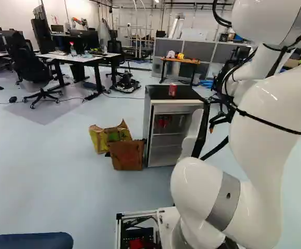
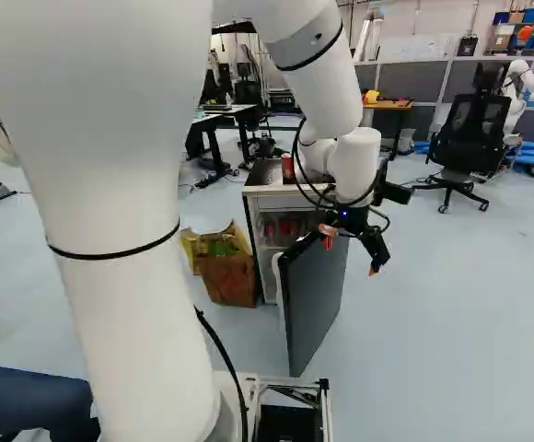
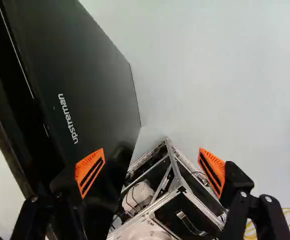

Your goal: Grab a drink from the fridge

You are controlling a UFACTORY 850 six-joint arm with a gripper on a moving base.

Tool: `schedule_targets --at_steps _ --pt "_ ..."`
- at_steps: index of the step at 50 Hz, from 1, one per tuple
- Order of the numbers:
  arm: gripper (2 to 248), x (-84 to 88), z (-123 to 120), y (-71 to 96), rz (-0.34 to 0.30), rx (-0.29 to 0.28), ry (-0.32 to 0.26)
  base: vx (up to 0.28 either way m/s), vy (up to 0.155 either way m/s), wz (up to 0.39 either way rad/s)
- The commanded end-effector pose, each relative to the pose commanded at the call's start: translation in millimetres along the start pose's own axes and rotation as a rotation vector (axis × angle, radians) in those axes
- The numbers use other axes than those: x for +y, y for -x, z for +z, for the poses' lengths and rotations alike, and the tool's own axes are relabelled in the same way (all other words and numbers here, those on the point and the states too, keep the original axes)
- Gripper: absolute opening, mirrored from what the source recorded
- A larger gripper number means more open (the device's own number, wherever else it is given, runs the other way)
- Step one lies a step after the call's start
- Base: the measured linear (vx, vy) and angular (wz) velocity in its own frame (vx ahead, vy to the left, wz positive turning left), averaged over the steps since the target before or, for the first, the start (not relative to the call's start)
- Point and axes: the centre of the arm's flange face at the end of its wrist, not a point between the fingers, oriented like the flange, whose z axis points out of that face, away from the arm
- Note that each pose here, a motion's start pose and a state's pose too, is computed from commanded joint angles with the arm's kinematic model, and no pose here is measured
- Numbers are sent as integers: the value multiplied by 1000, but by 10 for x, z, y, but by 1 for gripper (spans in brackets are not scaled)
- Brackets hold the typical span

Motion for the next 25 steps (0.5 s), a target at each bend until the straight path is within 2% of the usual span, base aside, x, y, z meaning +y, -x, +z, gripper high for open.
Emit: schedule_targets --at_steps 25 --pt "247 -474 -22 158 -175 28 24 0 0 0"
